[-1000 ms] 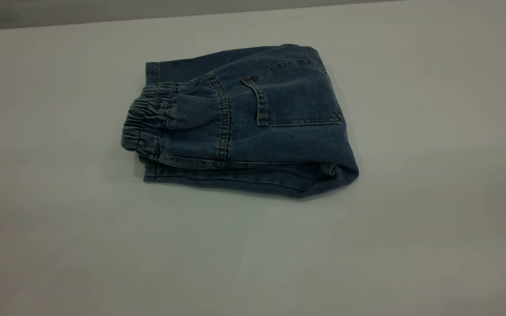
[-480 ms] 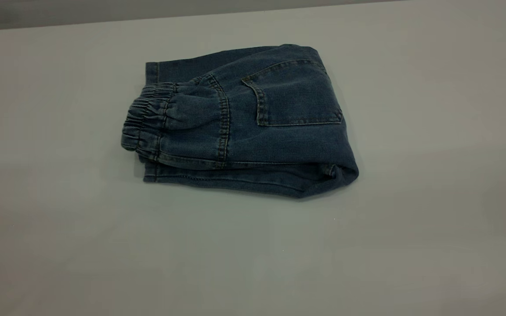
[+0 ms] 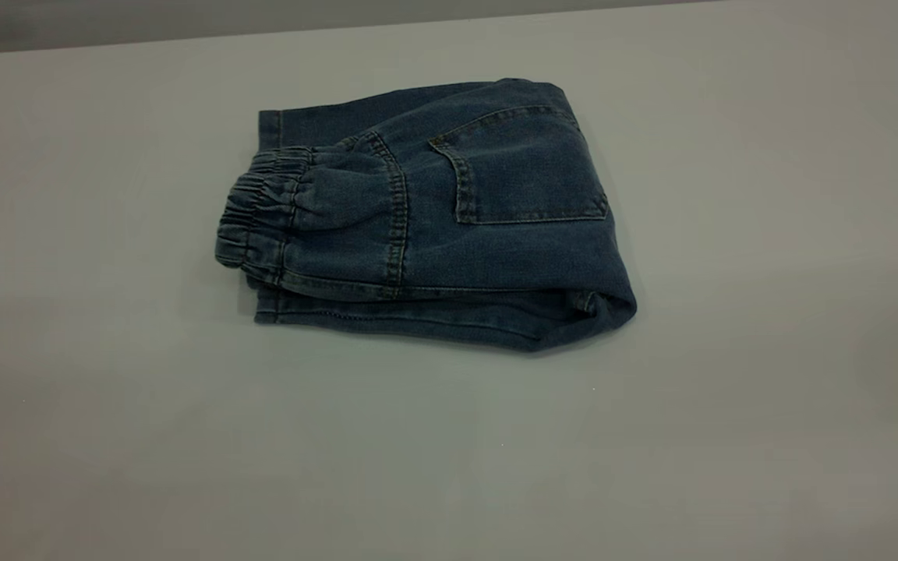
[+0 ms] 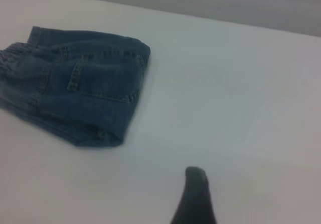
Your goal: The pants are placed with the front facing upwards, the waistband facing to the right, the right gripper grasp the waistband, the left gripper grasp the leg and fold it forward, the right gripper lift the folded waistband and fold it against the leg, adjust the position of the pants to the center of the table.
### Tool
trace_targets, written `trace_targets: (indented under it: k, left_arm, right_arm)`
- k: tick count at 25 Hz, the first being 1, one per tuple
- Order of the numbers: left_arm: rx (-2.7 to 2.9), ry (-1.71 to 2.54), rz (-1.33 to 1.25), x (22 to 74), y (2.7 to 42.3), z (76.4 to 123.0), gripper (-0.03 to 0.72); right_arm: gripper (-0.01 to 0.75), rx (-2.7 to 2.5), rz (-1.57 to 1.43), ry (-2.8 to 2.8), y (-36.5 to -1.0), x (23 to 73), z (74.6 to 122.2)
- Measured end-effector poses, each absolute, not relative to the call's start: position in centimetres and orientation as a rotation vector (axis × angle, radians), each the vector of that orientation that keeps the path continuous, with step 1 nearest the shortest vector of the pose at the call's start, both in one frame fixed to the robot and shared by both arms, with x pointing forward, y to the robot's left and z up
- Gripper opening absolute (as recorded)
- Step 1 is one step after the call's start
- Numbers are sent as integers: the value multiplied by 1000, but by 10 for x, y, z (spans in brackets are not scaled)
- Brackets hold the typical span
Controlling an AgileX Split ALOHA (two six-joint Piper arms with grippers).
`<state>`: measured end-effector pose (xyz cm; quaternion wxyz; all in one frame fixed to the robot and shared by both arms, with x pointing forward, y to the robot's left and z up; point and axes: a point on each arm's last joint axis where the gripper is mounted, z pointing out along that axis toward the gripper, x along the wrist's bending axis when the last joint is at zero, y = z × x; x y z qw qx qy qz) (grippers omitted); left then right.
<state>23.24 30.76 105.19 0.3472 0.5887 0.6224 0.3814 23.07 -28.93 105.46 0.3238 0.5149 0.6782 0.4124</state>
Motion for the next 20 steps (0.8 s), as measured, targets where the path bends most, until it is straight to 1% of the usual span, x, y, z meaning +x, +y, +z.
trace_targets:
  k: [14, 20]
  left_arm:
    - [1528, 1615, 989, 233, 308, 1052, 526]
    - [1527, 1614, 989, 233, 308, 1052, 526]
  right_arm:
    - [491, 1354, 1079, 1776, -290, 231, 1055]
    - [491, 1479, 1029, 1653, -299, 233, 1054]
